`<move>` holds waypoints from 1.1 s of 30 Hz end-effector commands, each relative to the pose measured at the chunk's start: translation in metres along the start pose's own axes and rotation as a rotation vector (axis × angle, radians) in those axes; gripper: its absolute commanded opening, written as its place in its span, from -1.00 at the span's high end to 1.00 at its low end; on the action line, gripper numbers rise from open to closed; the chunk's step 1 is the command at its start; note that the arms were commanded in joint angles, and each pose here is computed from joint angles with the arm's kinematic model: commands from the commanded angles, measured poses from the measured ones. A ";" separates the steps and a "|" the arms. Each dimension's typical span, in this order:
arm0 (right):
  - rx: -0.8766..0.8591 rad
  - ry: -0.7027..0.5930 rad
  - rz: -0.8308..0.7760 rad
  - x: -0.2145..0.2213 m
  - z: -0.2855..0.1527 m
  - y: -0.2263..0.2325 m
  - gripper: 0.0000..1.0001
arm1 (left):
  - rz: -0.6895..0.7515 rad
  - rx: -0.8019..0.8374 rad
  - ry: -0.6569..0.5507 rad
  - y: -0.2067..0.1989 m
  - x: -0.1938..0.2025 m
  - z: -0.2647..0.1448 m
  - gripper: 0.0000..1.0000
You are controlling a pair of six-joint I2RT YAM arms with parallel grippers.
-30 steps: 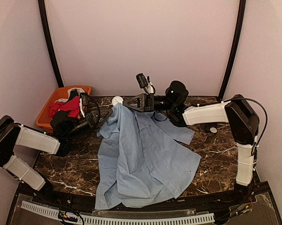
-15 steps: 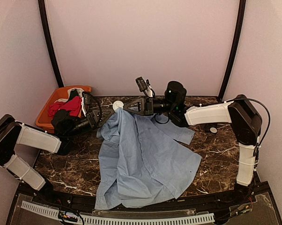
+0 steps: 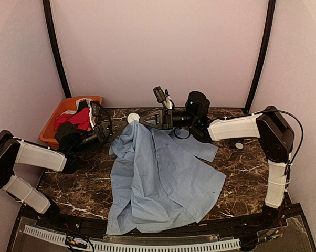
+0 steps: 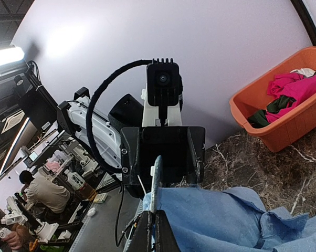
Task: Pin the brooch onto the clothing
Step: Pass from the right arm to the left
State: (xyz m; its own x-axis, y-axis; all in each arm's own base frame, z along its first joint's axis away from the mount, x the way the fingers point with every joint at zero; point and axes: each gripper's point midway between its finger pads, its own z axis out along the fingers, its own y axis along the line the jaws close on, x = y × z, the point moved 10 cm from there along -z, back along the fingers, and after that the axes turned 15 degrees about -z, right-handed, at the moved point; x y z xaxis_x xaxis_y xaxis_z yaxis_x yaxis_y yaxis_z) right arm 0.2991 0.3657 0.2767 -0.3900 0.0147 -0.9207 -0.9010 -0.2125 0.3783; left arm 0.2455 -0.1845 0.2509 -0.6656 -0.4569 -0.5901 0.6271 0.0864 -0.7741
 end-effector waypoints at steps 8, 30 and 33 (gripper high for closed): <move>-0.021 -0.023 -0.055 -0.018 -0.002 0.013 1.00 | 0.117 0.196 -0.039 -0.028 -0.012 0.007 0.00; -0.037 -0.006 -0.052 -0.013 0.001 0.014 1.00 | 0.105 0.197 -0.021 -0.023 -0.012 0.015 0.37; -0.037 0.004 -0.055 -0.013 0.002 0.014 1.00 | 0.111 0.200 -0.020 -0.022 -0.012 0.015 0.44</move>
State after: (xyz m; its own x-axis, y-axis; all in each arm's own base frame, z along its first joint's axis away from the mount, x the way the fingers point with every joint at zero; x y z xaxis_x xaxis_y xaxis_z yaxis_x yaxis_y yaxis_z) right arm 0.2980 0.3665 0.2742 -0.3958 -0.0023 -0.9183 -0.8964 -0.2163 0.3869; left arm 0.2555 -0.1967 0.2475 -0.7053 -0.4168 -0.5734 0.6100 0.0554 -0.7905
